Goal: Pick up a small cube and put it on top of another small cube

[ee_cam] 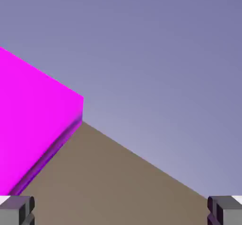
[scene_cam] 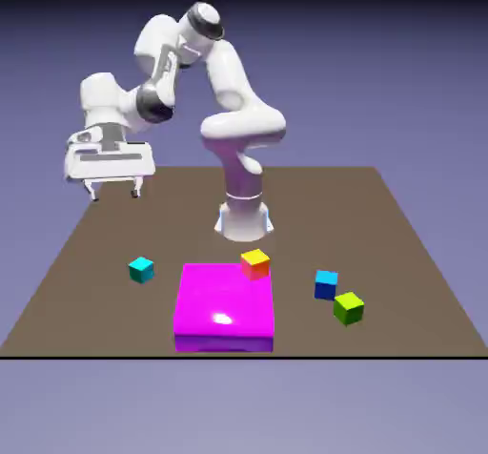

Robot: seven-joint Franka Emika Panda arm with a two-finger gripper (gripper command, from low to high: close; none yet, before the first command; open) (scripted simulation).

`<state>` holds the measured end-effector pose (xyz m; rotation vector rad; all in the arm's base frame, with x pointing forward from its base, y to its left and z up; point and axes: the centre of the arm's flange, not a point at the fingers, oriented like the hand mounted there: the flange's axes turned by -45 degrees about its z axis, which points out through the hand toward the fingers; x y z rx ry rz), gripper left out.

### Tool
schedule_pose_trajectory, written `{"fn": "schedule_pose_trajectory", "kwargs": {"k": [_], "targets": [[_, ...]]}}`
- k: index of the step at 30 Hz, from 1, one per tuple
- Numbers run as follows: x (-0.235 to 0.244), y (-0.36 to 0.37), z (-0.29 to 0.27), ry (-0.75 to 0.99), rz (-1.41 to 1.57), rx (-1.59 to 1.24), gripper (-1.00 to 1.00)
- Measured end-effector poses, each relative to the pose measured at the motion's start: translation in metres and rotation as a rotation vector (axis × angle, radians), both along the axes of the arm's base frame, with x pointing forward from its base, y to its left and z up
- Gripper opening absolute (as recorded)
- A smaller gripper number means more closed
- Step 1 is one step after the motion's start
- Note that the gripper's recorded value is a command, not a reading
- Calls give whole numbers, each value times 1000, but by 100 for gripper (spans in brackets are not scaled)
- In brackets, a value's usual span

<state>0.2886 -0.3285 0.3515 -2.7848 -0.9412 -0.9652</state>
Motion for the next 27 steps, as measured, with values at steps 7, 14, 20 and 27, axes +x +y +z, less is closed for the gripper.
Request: {"fn": "schedule_pose_trajectory", "kwargs": {"k": [7,14,20,27], "targets": [[-35,-28,-78,37,159,44,0],[-75,-33,-166,61,336,118,0],[-81,-22,-217,63,393,146,0],[-74,-10,-242,64,394,147,-100]]}}
